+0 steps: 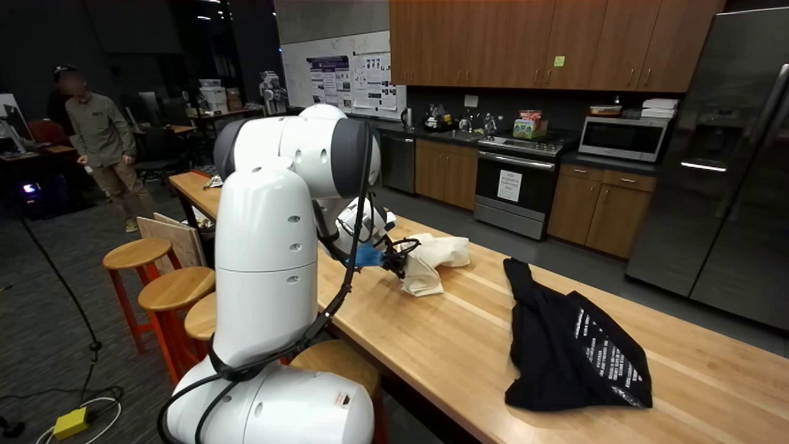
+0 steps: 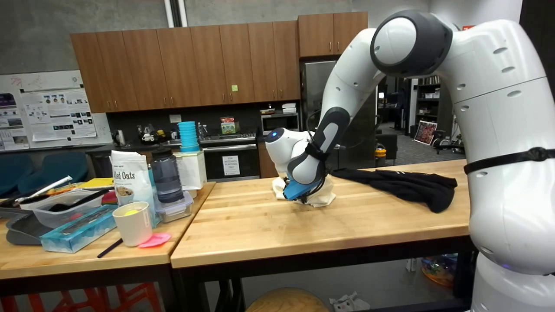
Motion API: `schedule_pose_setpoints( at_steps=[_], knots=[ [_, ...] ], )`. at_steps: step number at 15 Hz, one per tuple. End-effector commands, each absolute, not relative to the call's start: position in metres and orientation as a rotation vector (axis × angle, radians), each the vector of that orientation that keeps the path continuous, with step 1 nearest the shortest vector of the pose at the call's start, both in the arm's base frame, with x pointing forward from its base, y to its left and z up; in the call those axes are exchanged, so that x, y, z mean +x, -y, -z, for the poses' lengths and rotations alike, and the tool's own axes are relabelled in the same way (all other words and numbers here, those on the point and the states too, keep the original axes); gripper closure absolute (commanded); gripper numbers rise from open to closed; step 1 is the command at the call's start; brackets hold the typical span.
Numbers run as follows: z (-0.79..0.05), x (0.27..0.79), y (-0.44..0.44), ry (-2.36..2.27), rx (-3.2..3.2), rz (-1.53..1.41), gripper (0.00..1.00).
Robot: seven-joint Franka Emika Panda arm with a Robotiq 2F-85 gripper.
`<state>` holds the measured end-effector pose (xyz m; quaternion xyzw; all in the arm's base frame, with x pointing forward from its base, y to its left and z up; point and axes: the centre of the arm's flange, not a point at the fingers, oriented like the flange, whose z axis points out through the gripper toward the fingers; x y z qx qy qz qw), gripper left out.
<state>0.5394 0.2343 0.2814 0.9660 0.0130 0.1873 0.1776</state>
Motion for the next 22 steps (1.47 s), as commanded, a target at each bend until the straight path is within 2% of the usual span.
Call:
schedule_pose_setpoints(
  at_steps=[1,7,8,22],
  knots=[
    [-0.308,0.561,-0.186,-0.087,2.736,-0.506,1.00],
    [-0.368,0.613,-0.127,-0.203,2.751,-0.442,1.00],
    [-0.342,0.602,-0.137,-0.171,2.755,-0.460,1.00],
    [-0.357,0.611,-0.131,-0.200,2.751,-0.459,1.00]
  ],
)
